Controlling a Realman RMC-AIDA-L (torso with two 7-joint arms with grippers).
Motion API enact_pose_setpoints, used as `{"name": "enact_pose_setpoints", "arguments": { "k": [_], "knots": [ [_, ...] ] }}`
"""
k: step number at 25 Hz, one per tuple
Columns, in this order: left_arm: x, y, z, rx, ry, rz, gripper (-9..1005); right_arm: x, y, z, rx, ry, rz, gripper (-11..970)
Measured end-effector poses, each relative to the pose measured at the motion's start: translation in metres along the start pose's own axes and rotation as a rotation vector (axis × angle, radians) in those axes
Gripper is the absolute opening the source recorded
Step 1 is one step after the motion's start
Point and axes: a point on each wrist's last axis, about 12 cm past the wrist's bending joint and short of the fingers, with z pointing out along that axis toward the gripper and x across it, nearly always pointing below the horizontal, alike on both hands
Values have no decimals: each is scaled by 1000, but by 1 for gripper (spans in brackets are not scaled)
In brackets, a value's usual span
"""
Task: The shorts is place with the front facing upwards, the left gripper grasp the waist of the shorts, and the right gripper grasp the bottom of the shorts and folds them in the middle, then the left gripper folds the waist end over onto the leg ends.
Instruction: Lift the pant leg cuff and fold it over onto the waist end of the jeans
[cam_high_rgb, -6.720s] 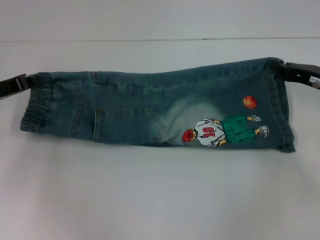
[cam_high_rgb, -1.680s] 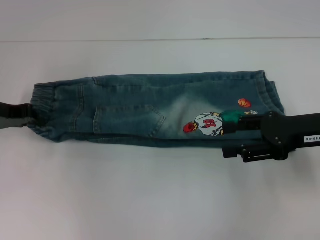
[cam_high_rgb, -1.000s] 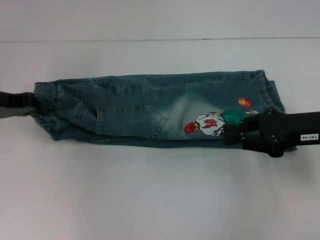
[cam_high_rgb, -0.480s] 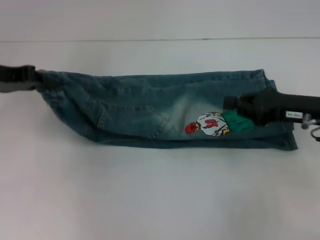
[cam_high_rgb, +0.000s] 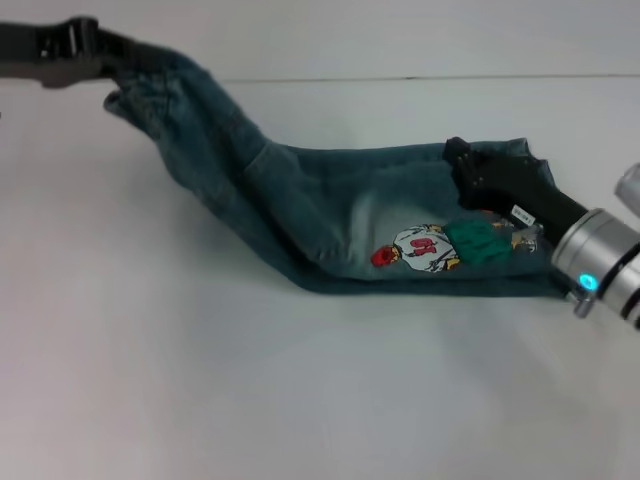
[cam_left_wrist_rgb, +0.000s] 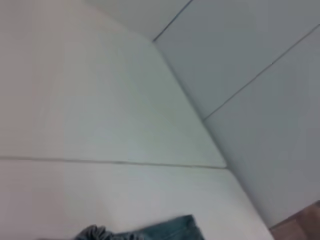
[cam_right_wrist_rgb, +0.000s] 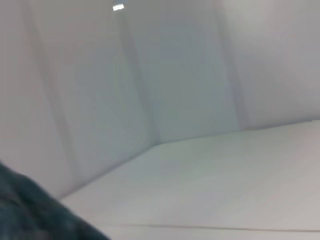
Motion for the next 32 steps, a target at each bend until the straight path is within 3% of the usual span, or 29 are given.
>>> {"name": "enact_pose_setpoints", "arguments": {
  "k": [7,13,21,26,32],
  "knots": [
    [-13,-18,14,54,18,59,63,7,15,10,110,-51,-27,26],
    [-16,-28,26,93,33,86,62,6,35,31,79,-16,-102,29],
    [-20,-43,41,128,65,126,60,10,78,70,-107,172,-240,27],
    [-23,-51,49,139,79,150,60,16,111,77,-220,225,-248,25],
    [-23,-55,55,151,88,159,59,17,138,84,-311,257,-270,23]
  ]
}}
